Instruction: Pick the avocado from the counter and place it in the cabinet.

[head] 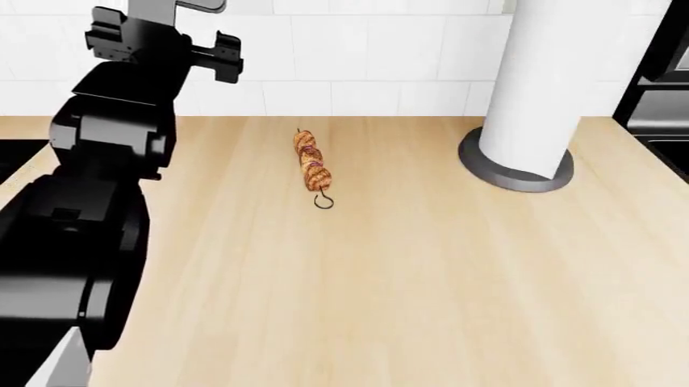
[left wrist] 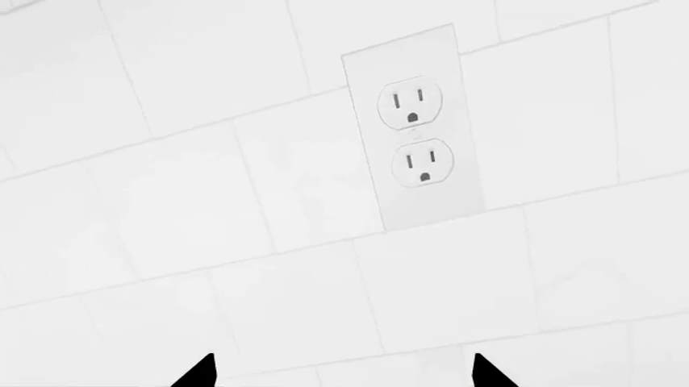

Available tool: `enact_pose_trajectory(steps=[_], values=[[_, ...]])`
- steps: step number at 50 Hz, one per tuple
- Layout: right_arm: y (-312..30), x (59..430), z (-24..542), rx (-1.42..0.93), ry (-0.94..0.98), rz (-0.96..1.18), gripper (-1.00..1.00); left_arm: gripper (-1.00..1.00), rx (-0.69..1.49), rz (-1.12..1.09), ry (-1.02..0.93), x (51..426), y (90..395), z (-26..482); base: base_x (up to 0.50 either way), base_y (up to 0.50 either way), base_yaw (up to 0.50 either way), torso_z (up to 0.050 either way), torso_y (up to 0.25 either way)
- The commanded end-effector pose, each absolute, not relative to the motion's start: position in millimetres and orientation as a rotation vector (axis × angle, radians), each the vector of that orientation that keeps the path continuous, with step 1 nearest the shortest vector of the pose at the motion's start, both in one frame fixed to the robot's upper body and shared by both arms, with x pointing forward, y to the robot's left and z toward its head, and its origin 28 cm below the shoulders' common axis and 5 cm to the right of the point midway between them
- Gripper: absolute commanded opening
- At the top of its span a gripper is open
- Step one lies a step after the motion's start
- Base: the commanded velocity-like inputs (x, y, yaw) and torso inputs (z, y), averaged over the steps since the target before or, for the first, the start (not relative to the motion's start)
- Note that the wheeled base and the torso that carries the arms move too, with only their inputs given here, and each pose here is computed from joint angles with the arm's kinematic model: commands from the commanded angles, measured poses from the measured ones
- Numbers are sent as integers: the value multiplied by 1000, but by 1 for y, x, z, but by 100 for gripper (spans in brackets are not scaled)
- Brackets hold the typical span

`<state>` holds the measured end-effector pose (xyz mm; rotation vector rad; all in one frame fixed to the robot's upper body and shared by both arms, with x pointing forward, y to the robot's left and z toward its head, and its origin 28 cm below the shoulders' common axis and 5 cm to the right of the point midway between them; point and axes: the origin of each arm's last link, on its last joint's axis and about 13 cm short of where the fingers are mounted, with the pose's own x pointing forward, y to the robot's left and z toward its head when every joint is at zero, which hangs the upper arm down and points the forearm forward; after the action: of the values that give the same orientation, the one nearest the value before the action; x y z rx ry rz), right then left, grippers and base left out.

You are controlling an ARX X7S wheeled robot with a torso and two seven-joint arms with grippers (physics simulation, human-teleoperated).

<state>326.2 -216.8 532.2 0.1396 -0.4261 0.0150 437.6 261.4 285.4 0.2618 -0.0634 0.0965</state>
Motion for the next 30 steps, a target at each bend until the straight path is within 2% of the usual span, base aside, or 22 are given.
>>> enact_pose_trajectory(steps=[1, 5, 14, 27, 30], values=[[-217, 328, 530, 128, -401, 9, 100, 100, 260, 109, -67, 437, 264, 288, 0, 0, 0, 0, 0], [-214, 320, 541, 96, -420, 61, 100, 100, 264, 110, -71, 437, 265, 290, 0, 0, 0, 0, 0], [-191, 264, 579, 58, -547, 217, 100, 100, 268, 114, -83, 437, 266, 297, 0, 0, 0, 0, 0], [-180, 182, 546, -23, -566, 315, 100, 100, 265, 104, -98, 437, 263, 304, 0, 0, 0, 0, 0], [-191, 164, 538, 15, -565, 184, 100, 100, 261, 100, -100, 437, 262, 304, 0, 0, 0, 0, 0]])
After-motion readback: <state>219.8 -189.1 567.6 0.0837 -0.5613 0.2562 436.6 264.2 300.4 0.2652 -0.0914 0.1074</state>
